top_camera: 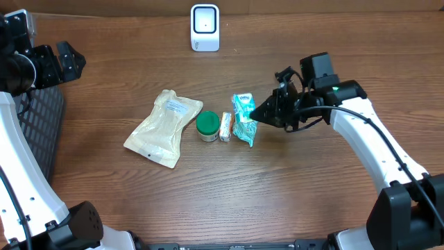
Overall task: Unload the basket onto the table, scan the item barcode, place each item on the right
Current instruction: 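Lift the Kleenex pack and hold it in front of the scanner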
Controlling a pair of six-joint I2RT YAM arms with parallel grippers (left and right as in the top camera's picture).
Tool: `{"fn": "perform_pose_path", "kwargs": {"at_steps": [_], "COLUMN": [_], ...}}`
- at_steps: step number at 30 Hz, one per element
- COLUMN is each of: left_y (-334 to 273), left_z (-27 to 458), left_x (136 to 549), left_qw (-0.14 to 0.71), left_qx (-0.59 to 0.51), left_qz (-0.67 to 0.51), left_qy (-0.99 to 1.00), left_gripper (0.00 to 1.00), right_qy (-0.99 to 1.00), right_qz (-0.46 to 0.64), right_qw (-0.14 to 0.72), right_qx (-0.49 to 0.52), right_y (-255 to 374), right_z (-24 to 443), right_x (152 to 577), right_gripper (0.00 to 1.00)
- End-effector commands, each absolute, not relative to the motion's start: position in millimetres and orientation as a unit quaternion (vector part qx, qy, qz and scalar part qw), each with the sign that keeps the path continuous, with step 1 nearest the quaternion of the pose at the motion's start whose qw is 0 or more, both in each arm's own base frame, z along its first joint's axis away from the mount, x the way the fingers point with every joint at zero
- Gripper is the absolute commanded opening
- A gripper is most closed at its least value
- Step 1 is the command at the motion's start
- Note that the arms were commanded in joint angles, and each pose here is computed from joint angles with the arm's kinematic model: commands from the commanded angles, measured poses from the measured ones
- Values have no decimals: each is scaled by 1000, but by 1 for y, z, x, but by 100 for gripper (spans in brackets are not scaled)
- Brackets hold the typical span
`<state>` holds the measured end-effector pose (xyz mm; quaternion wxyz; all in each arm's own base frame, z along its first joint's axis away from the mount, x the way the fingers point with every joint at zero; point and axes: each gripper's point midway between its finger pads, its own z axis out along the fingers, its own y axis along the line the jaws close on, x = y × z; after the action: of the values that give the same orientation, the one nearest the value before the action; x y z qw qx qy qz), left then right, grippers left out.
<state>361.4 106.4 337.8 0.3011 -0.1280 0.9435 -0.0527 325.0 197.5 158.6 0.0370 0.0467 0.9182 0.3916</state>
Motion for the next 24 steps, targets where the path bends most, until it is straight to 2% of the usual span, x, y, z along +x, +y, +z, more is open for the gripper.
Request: {"fn": "perform_pose_path", "kwargs": {"at_steps": [1, 6, 12, 18, 24], "left_y": [105, 105, 105, 105, 105], "left_z": [337, 337, 337, 337, 337], "left_x": [363, 363, 363, 363, 363], "left_qw": [301, 301, 301, 301, 301], "left_qx": [-120, -120, -120, -120, -120], "left_qz": [-49, -49, -49, -49, -49], "left_qy": [945, 945, 945, 945, 945], "left_gripper": [100, 100, 100, 100, 100], "right_qy": [948, 958, 928, 869, 814], "right_qz": [277, 158, 62, -71, -152], "right_qw": [152, 238, 366, 484, 526], "right_qx": [29, 14, -30, -81, -192], "right_y": [172, 160, 175, 195, 227], "right_z": [194, 251, 301, 306, 279], "right_x": [367, 408, 474, 540, 589], "right_gripper": [4, 4, 4, 4, 4]}}
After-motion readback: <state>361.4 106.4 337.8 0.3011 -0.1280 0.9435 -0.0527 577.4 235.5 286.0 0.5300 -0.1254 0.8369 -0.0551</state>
